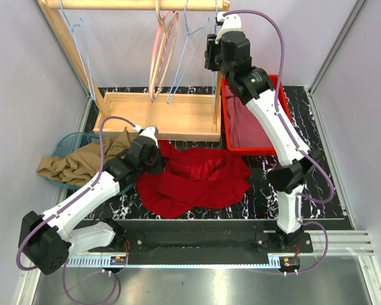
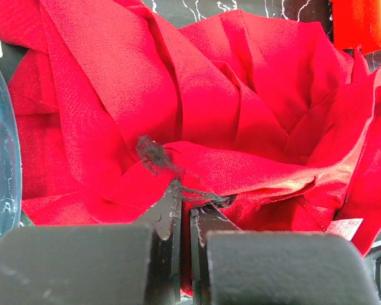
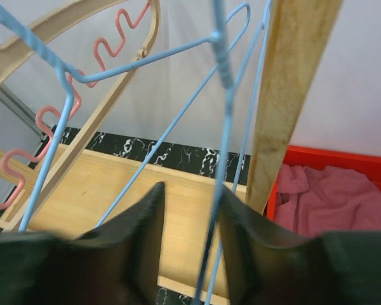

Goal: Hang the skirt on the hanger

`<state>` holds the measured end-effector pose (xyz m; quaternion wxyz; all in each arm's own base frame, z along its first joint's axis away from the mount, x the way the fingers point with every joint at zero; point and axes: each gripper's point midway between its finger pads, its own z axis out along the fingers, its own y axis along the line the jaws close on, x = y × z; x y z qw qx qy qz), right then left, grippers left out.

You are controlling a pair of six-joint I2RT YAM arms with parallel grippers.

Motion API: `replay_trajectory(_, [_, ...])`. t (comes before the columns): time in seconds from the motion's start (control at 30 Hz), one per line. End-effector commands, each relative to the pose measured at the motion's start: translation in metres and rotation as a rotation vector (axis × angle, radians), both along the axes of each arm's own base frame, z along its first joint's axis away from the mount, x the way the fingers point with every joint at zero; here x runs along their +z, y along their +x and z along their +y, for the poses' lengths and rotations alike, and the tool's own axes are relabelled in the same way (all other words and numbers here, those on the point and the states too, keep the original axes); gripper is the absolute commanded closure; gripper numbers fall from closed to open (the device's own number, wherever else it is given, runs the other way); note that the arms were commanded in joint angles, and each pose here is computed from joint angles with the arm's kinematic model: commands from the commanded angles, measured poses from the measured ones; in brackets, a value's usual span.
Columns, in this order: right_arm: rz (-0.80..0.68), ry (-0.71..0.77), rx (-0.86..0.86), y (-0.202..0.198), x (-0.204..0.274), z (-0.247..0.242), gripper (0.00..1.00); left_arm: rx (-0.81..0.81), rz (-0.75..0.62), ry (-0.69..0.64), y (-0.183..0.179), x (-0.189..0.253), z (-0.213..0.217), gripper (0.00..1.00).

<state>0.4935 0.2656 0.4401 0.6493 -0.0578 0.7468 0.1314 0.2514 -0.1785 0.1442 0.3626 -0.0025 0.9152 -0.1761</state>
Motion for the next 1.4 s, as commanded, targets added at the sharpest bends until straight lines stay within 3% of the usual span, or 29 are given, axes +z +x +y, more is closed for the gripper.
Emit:
replay_trajectory(0.0, [-0.003,0.010,-0.016,0.004,0.010,-0.001,0.70,0.001,-0.066,-0.014,0.012,0.019,-0.005,1.00])
replay_trajectory(0.07, [-0.007,0.014,-0.053,0.007,0.011,-0.007,0.74,0.004,-0.068,-0.010,0.012,0.018,-0.004,1.00])
replay_trajectory(0.2, [-0.031,0.020,-0.107,0.006,0.022,-0.017,1.00,0.002,-0.068,-0.010,0.012,0.019,-0.004,1.00])
replay_trajectory(0.53, [-0.160,0.038,-0.113,-0.023,0.085,-0.041,1.00,0.012,-0.069,0.003,0.014,0.018,-0.002,1.00])
replay_trajectory(0.67, [-0.132,0.031,-0.084,-0.037,0.082,-0.044,1.00,0.020,-0.071,0.011,0.015,0.017,-0.001,1.00])
replay_trajectory(0.7, [-0.083,0.003,-0.055,-0.038,0.062,-0.038,1.00,0.025,-0.073,0.014,0.015,0.018,0.000,1.00])
replay_trajectory(0.77, [-0.068,0.014,0.002,-0.062,0.066,-0.042,1.00,0.037,-0.074,0.027,0.016,0.019,0.004,1.00])
replay_trajectory(0.8, [-0.002,-0.020,0.025,-0.065,0.036,-0.038,1.00,0.045,-0.074,0.031,0.016,0.019,0.005,1.00])
replay_trajectory(0.83, [-0.025,0.017,0.038,-0.088,0.052,-0.049,1.00,0.052,-0.076,0.036,0.017,0.019,0.006,1.00])
replay_trajectory(0.87, [0.044,-0.012,0.066,-0.093,0.020,-0.046,1.00,0.059,-0.075,0.043,0.017,0.020,0.008,1.00])
replay_trajectory(0.97, [0.046,0.030,0.099,-0.135,0.020,-0.063,1.00,0.086,-0.074,0.070,0.019,0.018,0.014,1.00])
replay_trajectory(1.17, [0.274,-0.019,0.128,-0.197,-0.071,-0.083,1.00,0.138,-0.078,0.116,0.023,0.017,0.025,1.00])
replay_trajectory(1.37, [0.444,-0.096,0.264,-0.278,-0.132,-0.085,1.00,0.162,-0.087,0.131,0.026,0.019,0.029,1.00])
